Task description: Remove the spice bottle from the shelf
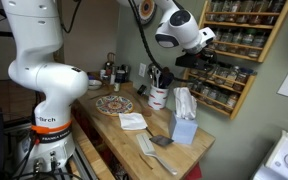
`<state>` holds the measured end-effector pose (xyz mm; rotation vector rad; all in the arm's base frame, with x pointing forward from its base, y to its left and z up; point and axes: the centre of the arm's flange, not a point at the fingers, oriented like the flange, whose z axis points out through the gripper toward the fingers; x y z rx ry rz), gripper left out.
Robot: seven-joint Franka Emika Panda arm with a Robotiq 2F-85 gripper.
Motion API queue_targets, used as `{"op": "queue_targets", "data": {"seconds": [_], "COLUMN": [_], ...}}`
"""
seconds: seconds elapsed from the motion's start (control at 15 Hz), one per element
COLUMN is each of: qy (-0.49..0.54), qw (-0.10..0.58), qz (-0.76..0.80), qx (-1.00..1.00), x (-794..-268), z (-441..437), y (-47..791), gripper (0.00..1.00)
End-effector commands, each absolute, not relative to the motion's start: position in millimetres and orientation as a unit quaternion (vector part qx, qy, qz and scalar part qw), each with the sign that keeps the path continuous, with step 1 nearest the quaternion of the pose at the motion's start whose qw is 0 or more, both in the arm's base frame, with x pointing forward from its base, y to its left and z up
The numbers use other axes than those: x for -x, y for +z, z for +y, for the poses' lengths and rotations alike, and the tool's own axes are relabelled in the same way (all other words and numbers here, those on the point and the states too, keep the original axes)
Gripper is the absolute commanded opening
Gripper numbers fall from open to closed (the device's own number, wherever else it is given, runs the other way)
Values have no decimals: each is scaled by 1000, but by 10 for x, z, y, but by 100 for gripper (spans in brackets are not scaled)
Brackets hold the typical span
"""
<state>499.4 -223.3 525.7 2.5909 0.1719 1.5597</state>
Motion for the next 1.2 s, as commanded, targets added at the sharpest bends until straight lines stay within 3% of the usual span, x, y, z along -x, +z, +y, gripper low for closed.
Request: {"op": "queue_targets", "data": {"seconds": [0.0, 0.27, 0.33, 0.53, 1.13], "qy": [511, 510, 509, 506, 510], "qw": [62, 64, 64, 63, 63], "qz": [56, 58, 59, 59, 68], "qx": [-856, -856, -856, -858, -855], "x": [-4955, -4962, -4966, -4975, -4798], "z": [-2214, -2219, -2222, -2222, -2057], "y": [5351, 5363, 5363, 5365, 5469], "gripper": [75, 67, 51, 29, 29]}}
